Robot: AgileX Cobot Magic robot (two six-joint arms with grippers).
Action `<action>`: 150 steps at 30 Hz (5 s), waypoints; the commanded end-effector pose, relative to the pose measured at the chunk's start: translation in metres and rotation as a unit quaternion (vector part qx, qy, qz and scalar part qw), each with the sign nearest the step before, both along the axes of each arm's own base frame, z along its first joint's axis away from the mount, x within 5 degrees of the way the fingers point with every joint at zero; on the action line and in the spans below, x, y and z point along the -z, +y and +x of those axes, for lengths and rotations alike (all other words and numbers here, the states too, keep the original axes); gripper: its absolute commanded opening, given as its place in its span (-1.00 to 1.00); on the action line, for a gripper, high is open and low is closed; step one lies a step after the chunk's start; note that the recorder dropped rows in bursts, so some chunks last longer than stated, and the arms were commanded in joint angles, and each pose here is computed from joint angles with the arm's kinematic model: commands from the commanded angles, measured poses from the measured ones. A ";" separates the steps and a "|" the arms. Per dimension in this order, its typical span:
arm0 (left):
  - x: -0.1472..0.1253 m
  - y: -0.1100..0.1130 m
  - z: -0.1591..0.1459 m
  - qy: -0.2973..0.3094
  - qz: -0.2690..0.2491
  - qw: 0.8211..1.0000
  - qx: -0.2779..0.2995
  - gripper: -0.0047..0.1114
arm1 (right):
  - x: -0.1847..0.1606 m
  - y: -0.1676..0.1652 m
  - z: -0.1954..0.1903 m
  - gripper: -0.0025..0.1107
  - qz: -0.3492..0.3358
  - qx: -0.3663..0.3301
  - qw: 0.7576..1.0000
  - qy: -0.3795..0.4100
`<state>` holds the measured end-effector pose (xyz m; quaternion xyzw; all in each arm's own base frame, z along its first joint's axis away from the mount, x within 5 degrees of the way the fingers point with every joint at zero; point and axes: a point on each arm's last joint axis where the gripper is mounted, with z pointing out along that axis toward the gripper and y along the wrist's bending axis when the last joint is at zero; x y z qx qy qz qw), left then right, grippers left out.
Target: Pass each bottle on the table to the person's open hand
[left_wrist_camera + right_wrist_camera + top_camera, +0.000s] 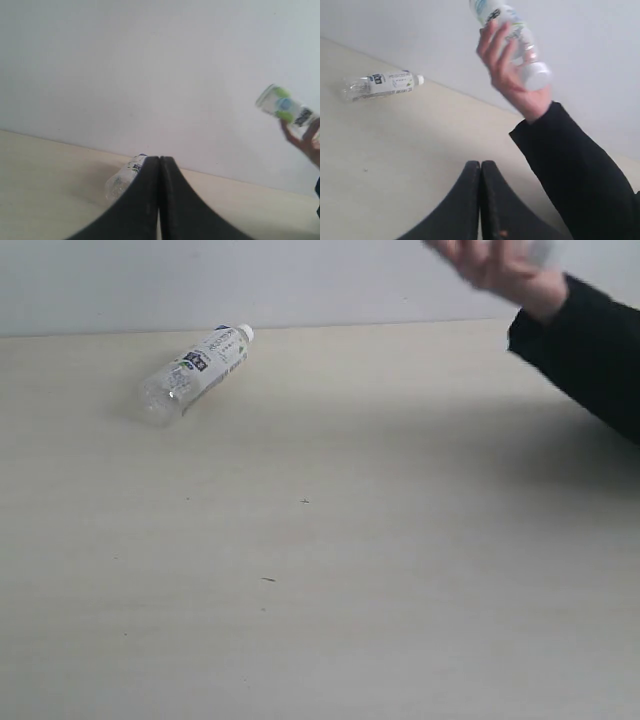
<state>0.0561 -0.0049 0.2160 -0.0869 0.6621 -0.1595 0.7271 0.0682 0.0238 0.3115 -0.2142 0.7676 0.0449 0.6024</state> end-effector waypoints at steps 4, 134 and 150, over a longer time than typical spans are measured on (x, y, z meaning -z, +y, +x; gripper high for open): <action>0.000 0.000 0.000 -0.006 -0.003 1.000 0.000 -0.92 | 0.051 -0.007 -0.009 -0.94 -0.007 0.014 1.000 -0.028; -0.007 -0.001 -0.002 -0.045 0.024 0.999 0.003 -0.92 | 0.064 -0.013 -0.029 -0.81 0.049 0.012 0.996 -0.070; -0.033 -0.006 0.008 -0.173 0.071 0.982 0.009 -0.92 | 0.064 -0.013 -0.029 -0.81 0.049 0.012 0.996 -0.070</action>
